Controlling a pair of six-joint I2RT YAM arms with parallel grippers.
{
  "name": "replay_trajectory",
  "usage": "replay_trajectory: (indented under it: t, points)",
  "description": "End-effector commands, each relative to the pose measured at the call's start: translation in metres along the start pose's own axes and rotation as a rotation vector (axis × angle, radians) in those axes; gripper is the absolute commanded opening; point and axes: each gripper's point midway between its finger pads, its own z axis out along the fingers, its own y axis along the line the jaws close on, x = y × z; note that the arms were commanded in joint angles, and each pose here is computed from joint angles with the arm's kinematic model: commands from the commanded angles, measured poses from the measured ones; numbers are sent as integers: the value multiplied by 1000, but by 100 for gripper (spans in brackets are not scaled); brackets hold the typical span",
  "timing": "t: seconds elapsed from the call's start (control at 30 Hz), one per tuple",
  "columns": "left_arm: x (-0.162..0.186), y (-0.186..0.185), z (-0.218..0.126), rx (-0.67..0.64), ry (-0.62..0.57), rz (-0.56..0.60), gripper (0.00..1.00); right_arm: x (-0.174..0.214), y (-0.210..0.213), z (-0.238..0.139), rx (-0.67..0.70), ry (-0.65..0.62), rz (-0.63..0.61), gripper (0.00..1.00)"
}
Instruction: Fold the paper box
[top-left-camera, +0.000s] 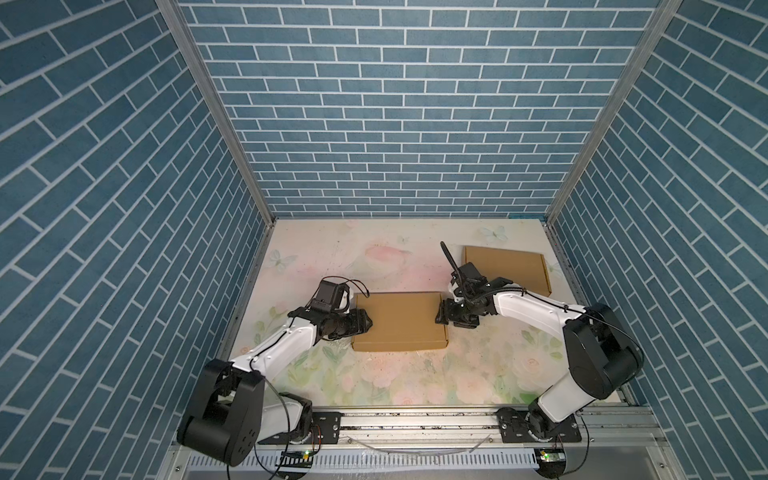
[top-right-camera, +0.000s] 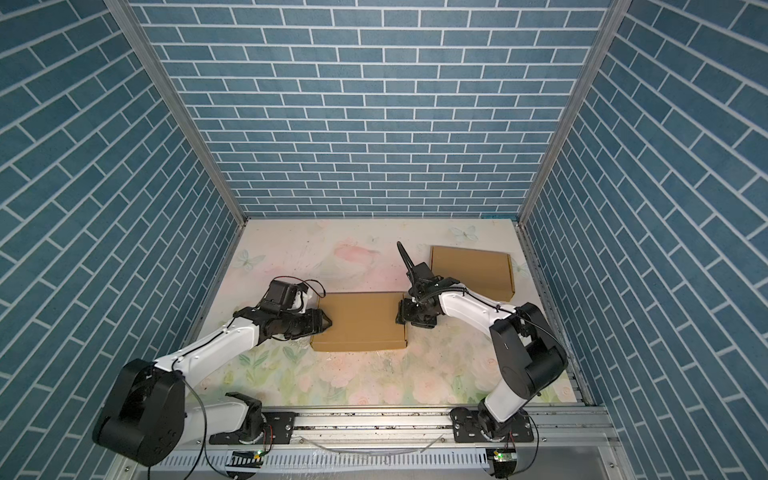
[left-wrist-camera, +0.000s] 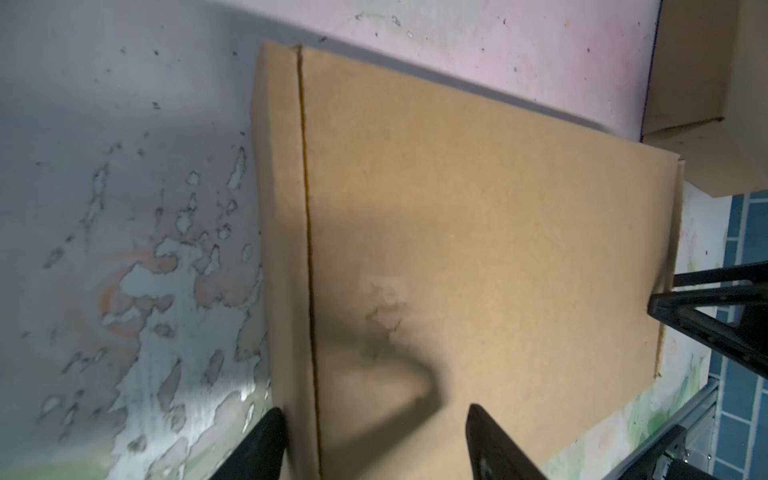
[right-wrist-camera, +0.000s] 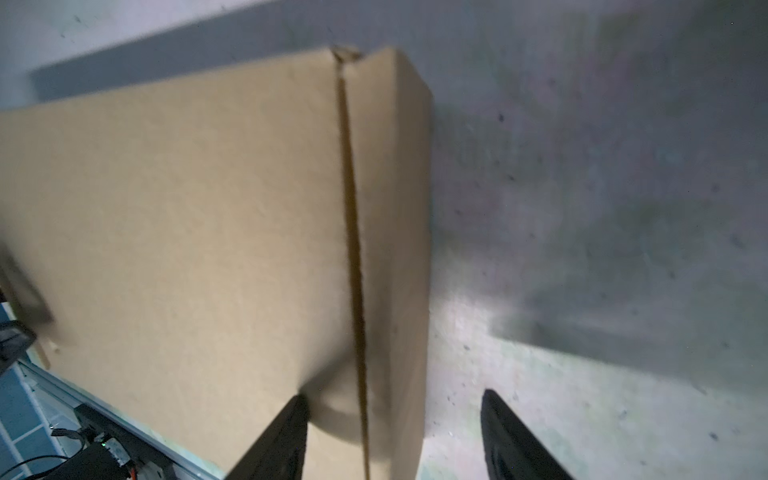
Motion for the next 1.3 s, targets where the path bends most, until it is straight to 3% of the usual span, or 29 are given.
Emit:
replay_trajectory:
  t: [0.0, 0.23, 0.47, 0.73, 0.93, 1.03, 1.1, 1.17, 1.2, 1.23, 1.27]
  points:
    - [-36, -32, 4, 102, -90, 17, 67, -27, 20, 8, -69, -18, -10, 64]
    - [-99, -56, 23, 131, -146, 61, 67, -97, 6, 0, -69, -80, 7, 62]
    - [-119, -55, 44, 121, -156, 45, 67, -123, -15, 4, -6, -59, -15, 63]
    - [-125, -35, 21, 78, -195, 27, 72, -126, -15, -27, 2, -103, -43, 77]
    - [-132, -22, -20, -6, -250, 68, 74, -128, -20, -77, 98, -186, -121, 77]
    - [-133, -17, -53, -98, -316, 140, 75, -130, -31, -108, 186, -307, -177, 74]
    - [-135, -10, -78, -176, -422, 204, 77, -139, -45, -132, 262, -483, -210, 74]
    - [-140, 1, -105, -294, -613, 311, 82, -141, -58, -152, 314, -679, -267, 76]
    - [-139, 0, -113, -345, -725, 423, 87, -139, -67, -156, 363, -762, -348, 77]
    - [-139, -6, -121, -374, -829, 517, 99, -139, -88, -168, 482, -839, -355, 77]
    - [-141, -8, -132, -411, -928, 564, 100, -139, -116, -187, 618, -918, -293, 79]
